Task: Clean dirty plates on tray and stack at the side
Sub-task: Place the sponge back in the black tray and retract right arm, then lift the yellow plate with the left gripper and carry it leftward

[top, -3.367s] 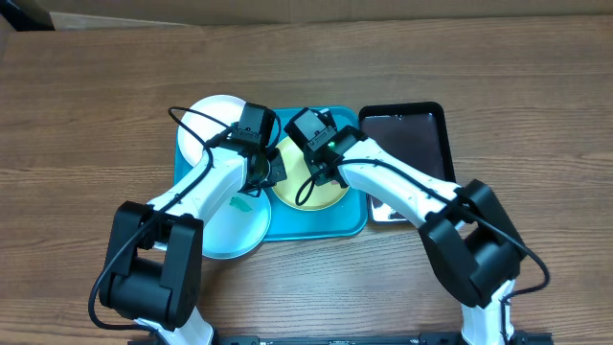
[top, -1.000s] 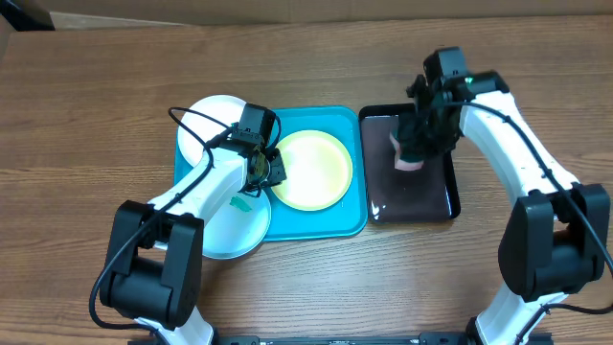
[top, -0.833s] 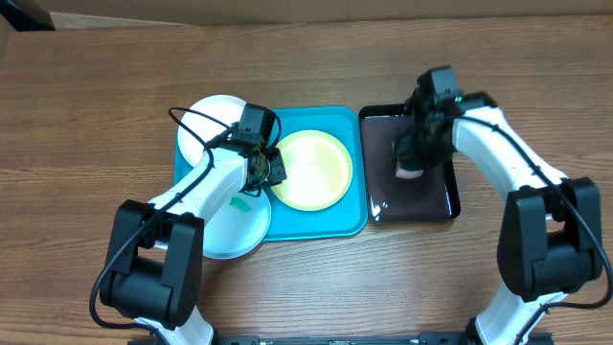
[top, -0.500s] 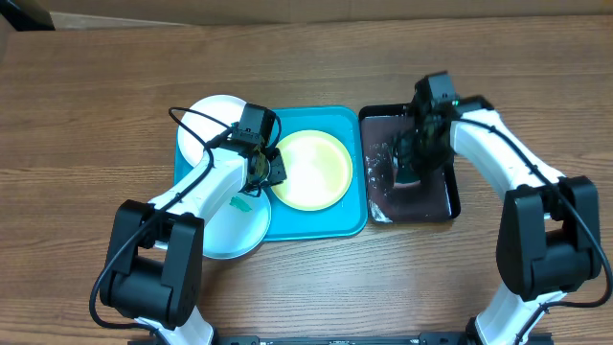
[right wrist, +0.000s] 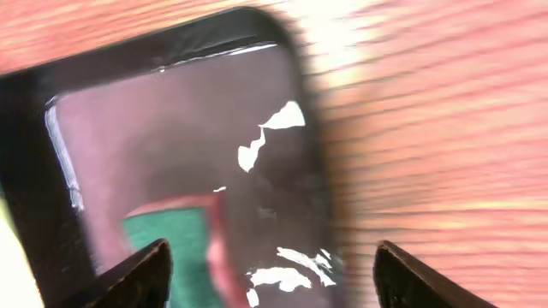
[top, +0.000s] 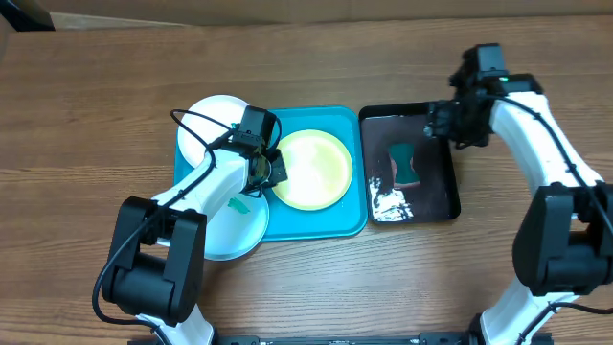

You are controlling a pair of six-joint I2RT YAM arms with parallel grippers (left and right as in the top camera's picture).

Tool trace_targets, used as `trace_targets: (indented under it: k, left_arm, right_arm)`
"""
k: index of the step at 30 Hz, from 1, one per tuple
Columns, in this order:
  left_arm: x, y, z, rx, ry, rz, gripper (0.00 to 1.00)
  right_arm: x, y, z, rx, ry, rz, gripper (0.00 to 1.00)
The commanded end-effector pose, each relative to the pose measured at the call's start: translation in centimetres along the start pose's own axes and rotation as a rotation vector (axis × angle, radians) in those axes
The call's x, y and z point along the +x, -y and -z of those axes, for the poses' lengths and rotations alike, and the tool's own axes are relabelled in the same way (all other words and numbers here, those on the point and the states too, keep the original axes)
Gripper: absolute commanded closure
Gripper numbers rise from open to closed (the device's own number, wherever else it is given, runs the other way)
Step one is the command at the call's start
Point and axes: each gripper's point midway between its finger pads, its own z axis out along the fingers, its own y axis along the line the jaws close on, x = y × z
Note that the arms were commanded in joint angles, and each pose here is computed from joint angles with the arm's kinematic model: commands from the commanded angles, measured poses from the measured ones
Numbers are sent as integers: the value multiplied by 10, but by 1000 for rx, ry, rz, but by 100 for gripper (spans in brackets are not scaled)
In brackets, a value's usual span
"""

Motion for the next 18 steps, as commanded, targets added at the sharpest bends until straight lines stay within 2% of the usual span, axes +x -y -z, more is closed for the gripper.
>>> trace_targets:
  k: [1, 5, 8, 18]
  left_arm:
    - [4, 7, -5, 20, -33, -25, 96]
    - [-9, 13, 9, 20, -29, -38, 96]
    - [-24, 16, 24, 20, -19, -42, 96]
    - [-78, 36, 86, 57, 68, -69, 96]
  right_arm:
    - [-8, 25, 7, 21, 19, -61, 18]
    - [-11, 53, 11, 37, 24, -168, 12]
    - [-12, 75, 14, 48, 28, -238, 0]
    - [-13, 107, 19, 64, 42, -313, 0]
